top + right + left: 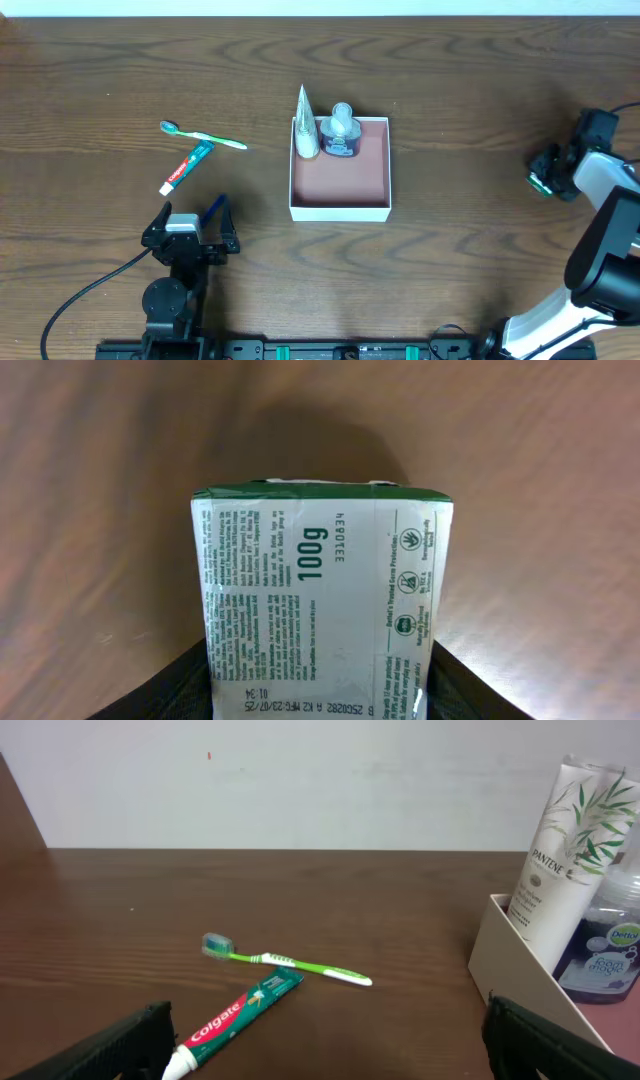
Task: Pack container
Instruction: 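Grasp the Dettol soap box with the right gripper and lift, then carry the soap box left over the white box, then lower the soap box into the box's right side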
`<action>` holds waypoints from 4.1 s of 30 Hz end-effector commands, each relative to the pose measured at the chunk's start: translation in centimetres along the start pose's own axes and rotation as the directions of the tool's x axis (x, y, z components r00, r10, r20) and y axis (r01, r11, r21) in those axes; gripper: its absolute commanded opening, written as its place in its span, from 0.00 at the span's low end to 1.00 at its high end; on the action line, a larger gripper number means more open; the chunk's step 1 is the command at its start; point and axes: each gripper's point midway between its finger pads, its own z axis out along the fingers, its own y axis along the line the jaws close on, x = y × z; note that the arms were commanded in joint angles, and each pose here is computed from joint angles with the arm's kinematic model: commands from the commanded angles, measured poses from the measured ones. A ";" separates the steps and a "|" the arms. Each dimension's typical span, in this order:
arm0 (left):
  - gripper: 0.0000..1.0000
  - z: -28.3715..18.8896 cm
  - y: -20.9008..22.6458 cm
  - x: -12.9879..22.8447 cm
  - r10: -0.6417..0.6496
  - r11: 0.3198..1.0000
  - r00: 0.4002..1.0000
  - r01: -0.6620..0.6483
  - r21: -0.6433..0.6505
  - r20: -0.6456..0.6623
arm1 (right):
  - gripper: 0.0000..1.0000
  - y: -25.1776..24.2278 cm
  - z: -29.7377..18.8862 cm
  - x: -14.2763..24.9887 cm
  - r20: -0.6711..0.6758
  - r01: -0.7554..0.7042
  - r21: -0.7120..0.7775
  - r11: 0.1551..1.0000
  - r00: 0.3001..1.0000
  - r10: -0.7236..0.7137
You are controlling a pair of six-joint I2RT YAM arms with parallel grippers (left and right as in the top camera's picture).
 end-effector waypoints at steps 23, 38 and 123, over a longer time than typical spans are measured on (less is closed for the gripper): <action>0.98 0.1 0.3 1.8 0.016 1.000 0.998 -0.017 -0.015 -0.053 | 0.54 23.6 -24.5 9.2 0.335 0.512 -0.702 0.495 0.851 -0.405; 0.98 0.1 0.3 1.8 0.016 1.000 0.998 -0.017 -0.015 -0.053 | 0.55 27.8 -21.5 17.3 0.207 0.482 -0.707 0.518 0.842 -0.499; 0.98 0.1 0.3 1.8 0.016 1.000 0.998 -0.017 -0.015 -0.053 | 0.71 28.6 -17.9 21.8 0.347 0.797 -0.394 0.458 0.590 -0.729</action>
